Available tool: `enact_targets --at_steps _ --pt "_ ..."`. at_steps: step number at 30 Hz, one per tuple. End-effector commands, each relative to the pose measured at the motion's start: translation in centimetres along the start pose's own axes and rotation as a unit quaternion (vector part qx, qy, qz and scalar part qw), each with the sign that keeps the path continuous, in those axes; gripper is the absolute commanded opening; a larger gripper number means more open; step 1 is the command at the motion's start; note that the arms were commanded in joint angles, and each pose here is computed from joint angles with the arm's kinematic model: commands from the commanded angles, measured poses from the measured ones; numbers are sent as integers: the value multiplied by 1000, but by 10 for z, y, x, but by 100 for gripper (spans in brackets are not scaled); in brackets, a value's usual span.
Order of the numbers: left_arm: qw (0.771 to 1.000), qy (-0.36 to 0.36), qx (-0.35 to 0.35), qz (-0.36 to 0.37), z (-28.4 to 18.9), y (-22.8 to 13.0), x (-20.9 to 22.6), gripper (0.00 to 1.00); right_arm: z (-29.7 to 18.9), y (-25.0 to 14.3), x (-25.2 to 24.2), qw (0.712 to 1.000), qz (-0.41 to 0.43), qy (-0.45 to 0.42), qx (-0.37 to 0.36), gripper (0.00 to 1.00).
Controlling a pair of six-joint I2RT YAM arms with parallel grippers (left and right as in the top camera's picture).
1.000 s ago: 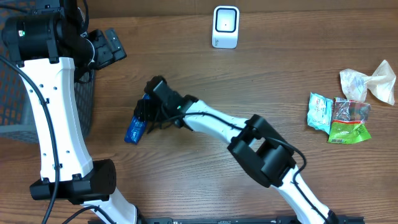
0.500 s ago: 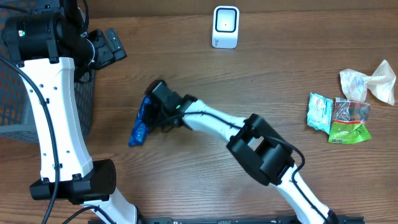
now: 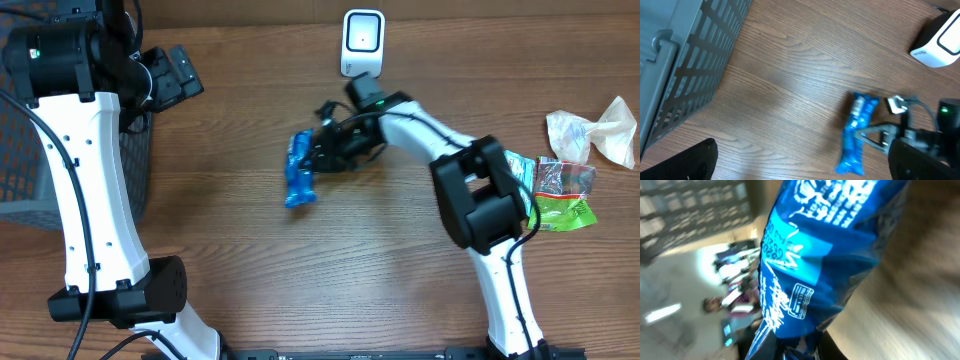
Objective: Scan the item barcode
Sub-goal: 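Grasp the blue Oreo bar with the right gripper and lift it, then raise the Oreo bar up to the white scanner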
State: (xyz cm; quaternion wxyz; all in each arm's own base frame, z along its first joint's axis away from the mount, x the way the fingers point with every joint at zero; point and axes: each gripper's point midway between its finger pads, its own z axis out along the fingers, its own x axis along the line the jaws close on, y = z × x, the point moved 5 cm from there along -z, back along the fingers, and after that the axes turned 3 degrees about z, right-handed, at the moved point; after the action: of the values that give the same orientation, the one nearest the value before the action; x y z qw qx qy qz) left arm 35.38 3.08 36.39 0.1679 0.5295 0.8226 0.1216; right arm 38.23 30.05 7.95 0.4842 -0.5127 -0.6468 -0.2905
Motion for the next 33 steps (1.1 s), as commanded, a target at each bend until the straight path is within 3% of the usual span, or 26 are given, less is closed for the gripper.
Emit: enact_targets --at_steps 1,7,14,33 --pt "1000 -8 -17 5 -14 -3 0 100 -21 -15 40 981 -164 103 8 4" --pt "1000 -8 -17 5 -14 -3 0 100 -48 -38 53 961 -264 85 -3 4" --pt "1000 -8 -16 5 -14 -3 0 100 -64 -74 82 917 -390 85 4 4" --pt "1000 -6 -16 5 -13 -2 0 100 -128 -110 192 879 -467 86 -52 4"
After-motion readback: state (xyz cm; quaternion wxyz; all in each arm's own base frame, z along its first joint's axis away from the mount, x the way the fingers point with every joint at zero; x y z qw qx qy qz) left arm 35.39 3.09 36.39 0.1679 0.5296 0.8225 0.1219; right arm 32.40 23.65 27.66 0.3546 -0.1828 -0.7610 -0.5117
